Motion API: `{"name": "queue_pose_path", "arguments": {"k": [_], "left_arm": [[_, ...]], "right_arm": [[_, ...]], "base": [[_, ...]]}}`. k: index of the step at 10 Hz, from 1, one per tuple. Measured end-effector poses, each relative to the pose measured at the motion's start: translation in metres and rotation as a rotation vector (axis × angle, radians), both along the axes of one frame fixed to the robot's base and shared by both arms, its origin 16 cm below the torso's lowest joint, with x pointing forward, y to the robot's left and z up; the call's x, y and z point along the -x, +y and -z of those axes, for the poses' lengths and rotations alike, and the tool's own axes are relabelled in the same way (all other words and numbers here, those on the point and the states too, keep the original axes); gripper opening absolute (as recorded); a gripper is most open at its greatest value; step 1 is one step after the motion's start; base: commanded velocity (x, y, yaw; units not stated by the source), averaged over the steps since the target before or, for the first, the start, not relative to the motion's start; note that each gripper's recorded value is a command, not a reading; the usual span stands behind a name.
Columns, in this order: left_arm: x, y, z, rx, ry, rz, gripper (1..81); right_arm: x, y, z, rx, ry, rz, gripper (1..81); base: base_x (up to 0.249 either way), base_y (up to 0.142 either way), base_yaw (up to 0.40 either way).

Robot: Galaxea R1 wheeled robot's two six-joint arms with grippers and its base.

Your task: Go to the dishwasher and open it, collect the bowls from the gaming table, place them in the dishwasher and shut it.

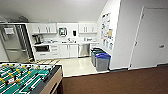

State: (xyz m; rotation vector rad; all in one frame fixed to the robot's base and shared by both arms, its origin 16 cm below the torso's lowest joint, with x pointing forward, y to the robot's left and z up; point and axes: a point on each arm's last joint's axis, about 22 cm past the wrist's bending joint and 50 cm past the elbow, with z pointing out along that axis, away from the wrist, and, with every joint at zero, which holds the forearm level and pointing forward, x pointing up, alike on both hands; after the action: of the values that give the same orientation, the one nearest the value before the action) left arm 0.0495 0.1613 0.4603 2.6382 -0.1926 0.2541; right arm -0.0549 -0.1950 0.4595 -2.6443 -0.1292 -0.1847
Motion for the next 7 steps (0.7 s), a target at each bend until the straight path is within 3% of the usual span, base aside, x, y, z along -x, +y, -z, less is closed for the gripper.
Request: {"name": "queue_pose_path", "arguments": {"k": [7], "left_arm": [[0.0006,-0.0028,-0.0002,0.003,0.001,0.0,81.1]], "right_arm": [[-0.0008,0.0032,0.0008,-0.001,-0.001,0.0,81.1]], "base": [[0.133,0.0,0.0]]}}
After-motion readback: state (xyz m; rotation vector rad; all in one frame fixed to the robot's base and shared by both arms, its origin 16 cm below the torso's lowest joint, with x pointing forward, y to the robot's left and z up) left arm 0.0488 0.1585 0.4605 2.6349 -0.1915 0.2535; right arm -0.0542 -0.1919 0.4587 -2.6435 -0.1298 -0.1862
